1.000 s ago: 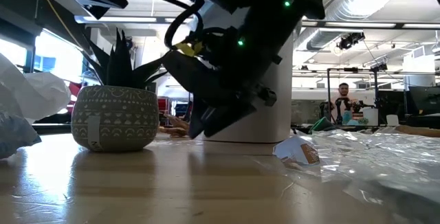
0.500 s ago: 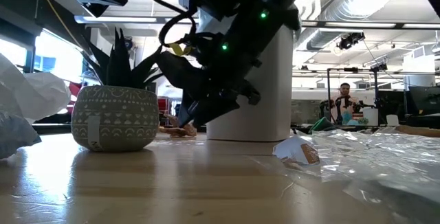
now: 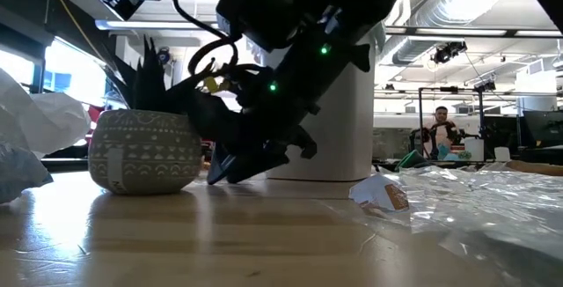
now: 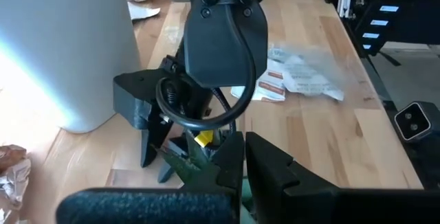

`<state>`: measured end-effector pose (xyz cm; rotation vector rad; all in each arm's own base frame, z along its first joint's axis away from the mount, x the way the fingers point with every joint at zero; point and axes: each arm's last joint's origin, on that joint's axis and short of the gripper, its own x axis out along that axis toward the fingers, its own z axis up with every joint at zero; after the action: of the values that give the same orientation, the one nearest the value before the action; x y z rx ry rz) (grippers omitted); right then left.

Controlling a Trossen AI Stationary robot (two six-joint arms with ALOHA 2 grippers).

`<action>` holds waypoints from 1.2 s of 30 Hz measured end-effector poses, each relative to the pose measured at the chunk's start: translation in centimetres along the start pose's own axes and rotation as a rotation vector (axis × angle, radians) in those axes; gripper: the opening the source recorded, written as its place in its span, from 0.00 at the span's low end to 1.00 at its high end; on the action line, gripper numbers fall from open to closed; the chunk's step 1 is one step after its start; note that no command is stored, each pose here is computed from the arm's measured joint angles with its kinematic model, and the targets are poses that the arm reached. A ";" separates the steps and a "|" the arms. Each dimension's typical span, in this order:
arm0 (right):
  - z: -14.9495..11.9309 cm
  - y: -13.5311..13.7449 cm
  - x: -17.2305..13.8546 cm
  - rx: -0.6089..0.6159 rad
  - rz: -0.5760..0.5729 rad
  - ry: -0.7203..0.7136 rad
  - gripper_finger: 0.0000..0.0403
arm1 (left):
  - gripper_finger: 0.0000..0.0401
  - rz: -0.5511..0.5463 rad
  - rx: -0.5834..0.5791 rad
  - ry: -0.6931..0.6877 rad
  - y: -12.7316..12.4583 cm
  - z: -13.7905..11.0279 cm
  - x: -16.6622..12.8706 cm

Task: Place trash/remove bag and relplace
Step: Put the transparent plastic into the trash bin

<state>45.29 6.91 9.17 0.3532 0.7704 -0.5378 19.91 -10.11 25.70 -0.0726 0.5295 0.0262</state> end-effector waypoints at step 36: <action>-5.4 4.5 -11.8 -0.010 -0.115 0.039 0.00 | 0.00 -0.022 -0.007 -0.038 -0.4 0.3 -0.1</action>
<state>37.82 17.06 14.72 0.3120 0.8341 -0.6366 19.98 -10.49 26.03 -0.0846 0.4911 0.0080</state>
